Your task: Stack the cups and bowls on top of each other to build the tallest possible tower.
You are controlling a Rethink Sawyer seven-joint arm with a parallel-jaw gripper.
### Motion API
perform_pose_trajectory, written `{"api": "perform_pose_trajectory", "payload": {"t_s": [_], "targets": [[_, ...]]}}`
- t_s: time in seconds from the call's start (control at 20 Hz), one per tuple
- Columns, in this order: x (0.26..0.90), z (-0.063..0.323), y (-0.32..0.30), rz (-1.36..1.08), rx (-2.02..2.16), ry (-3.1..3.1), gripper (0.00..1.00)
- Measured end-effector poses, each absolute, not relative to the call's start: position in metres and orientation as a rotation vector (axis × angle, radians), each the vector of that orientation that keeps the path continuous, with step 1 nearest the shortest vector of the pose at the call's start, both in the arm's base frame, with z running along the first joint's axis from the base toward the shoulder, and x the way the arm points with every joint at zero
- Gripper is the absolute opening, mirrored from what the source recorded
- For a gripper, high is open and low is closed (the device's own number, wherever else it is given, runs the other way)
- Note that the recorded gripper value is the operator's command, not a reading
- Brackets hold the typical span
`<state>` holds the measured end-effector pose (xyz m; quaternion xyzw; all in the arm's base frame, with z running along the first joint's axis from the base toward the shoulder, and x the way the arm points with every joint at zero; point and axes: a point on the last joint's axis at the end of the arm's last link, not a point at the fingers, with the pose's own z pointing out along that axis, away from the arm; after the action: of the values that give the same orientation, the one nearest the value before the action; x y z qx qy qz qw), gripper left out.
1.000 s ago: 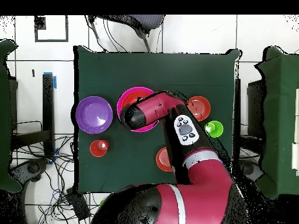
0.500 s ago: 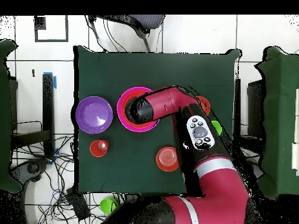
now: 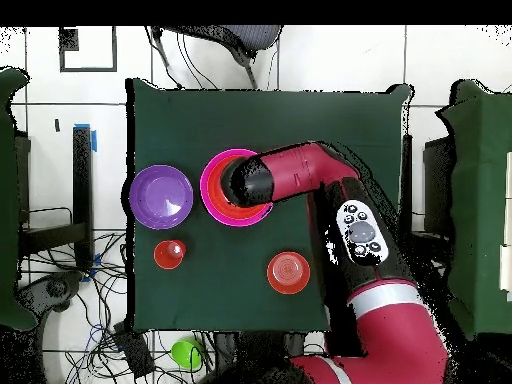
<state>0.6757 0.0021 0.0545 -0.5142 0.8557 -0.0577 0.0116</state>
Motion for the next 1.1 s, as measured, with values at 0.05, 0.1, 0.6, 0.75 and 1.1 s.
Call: {"api": "perform_pose_trajectory", "payload": {"t_s": [0.05, 0.1, 0.6, 0.75, 1.1], "targets": [[0.676, 0.056, 0.001, -0.175, -1.600, 2.677, 1.00], [0.675, 0.057, 0.001, -0.172, -1.600, 2.682, 1.00], [0.668, 0.063, 0.001, -0.118, -1.618, 2.753, 1.00], [0.665, 0.068, -0.008, -0.103, -1.610, 2.779, 1.00], [0.658, 0.076, -0.050, -0.055, -1.567, 2.804, 1.00]]}}
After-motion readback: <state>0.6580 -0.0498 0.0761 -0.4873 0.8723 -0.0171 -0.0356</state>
